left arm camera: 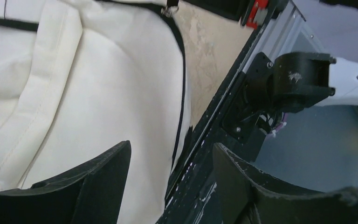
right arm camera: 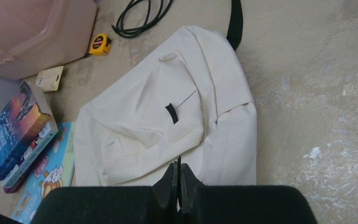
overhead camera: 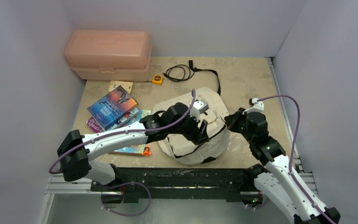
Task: Pack the student bag
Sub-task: Unzip the student bag at the center of the board.
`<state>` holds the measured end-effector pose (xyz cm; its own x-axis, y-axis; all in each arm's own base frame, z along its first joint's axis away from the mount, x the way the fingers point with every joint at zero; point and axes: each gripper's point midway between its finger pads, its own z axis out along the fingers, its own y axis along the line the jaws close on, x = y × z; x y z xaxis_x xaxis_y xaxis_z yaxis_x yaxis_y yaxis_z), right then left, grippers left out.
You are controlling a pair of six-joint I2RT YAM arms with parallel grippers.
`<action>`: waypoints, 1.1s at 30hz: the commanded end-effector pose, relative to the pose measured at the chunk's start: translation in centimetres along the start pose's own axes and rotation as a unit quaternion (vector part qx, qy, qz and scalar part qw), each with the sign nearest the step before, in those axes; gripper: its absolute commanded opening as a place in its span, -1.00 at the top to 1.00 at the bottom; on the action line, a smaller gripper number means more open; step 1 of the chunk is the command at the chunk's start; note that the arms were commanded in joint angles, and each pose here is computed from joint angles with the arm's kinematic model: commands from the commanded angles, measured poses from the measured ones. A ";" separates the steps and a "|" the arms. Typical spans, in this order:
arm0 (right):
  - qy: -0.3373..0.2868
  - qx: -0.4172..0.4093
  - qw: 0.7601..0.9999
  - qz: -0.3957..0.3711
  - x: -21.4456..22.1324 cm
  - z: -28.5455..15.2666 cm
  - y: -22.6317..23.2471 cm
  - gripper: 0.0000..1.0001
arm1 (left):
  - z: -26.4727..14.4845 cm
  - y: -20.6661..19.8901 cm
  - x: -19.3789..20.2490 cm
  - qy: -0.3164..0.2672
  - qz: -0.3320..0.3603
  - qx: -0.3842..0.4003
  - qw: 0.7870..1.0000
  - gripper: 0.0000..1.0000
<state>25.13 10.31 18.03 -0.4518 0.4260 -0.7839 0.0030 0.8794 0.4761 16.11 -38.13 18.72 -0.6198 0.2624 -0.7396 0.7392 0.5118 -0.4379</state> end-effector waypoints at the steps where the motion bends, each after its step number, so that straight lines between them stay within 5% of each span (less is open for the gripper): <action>1: -0.012 -0.062 0.998 0.003 -0.8 -0.6 2.4 1.00 | 1.9 -1.4 -4.8 -0.046 0.007 -0.003 0.999 -0.29; 16: -0.002 -0.068 0.998 0.008 -1.0 -0.4 3.1 1.00 | 6.2 -1.0 -3.1 0.000 0.003 -0.024 1.000 -0.06; 20: -0.002 -0.063 0.998 0.008 -1.4 -0.3 3.1 1.00 | 6.6 -0.4 -2.2 0.012 0.003 -0.041 0.999 0.20; 27: 0.007 -0.044 0.999 0.017 -1.3 0.0 2.8 1.00 | 6.7 -0.2 -0.8 0.032 0.028 -0.052 0.998 0.94; 33: 0.024 0.011 1.000 0.004 -1.6 1.4 1.6 1.00 | 6.7 -0.5 1.1 0.051 0.064 -0.063 0.995 1.00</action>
<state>25.24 11.95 16.81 -0.5527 0.4003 -0.7310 -0.0088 0.8742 0.4855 17.85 -43.52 15.30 -0.6025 0.3548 -0.7149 0.7398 0.5843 -0.3336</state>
